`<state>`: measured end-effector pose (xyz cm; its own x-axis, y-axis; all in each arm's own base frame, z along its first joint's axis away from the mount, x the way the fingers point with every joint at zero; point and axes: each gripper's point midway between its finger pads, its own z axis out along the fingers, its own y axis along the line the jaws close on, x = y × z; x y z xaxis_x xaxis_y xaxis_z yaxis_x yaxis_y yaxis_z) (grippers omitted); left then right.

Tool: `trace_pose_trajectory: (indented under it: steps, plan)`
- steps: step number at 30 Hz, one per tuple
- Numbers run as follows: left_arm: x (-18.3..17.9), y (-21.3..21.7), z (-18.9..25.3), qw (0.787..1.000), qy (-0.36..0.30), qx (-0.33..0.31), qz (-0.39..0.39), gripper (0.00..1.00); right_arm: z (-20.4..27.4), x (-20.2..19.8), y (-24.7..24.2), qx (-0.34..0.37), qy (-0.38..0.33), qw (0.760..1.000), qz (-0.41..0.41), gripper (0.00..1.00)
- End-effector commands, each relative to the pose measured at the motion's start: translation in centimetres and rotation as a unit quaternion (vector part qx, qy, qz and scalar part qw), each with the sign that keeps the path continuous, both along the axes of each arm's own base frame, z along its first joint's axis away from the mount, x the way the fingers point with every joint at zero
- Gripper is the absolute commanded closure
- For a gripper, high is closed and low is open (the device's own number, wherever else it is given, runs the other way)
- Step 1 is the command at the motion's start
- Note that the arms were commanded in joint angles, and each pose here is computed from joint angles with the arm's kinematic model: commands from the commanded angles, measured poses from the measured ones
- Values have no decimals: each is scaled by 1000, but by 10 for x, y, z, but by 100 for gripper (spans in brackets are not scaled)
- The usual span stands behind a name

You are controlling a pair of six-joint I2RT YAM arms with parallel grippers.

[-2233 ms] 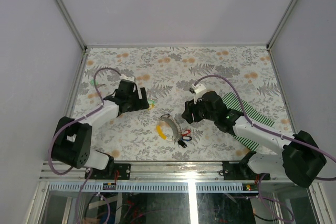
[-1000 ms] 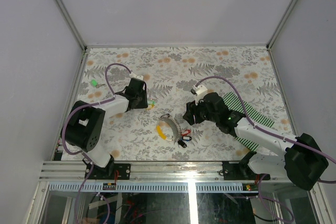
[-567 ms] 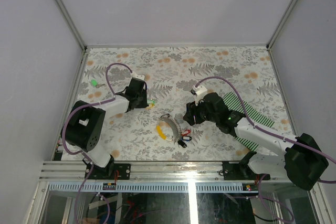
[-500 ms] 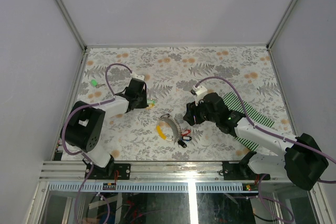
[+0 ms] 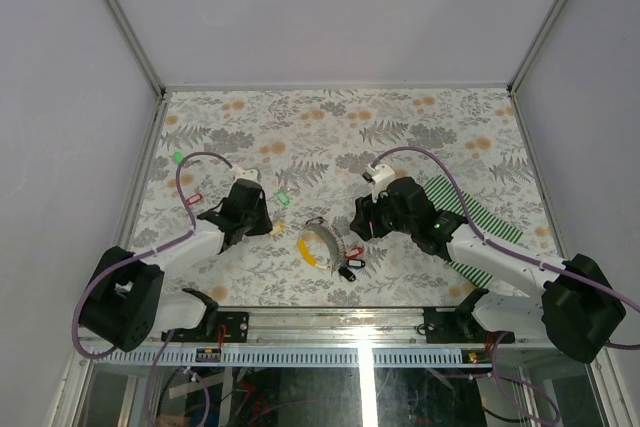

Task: Put the keys on the keyring
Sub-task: Move the key to the center of the board.

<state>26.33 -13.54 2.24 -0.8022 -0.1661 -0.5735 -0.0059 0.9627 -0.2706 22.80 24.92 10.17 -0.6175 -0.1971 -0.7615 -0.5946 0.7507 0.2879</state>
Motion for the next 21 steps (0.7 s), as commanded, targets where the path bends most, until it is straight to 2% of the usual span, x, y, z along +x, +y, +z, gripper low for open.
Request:
trace_pose_trajectory:
  steps: [1,3,8,13,16,21]
  plan:
    - [2,9,14,999,-22,-3,46,78,16,7,6,16,-19,1000,6,40]
    - [7,9,22,998,-33,-3,45,71,18,7,5,17,-20,1000,4,40]
    - [14,0,36,998,-51,-11,18,65,20,7,6,20,-16,1000,2,39]
    - [19,-10,55,996,-85,-42,6,64,21,6,18,34,10,999,9,43]
    - [20,-24,69,990,-111,-77,-28,62,20,9,25,39,26,999,7,45]
    - [19,-46,69,987,-112,-88,-78,59,17,15,35,35,40,999,-13,49]
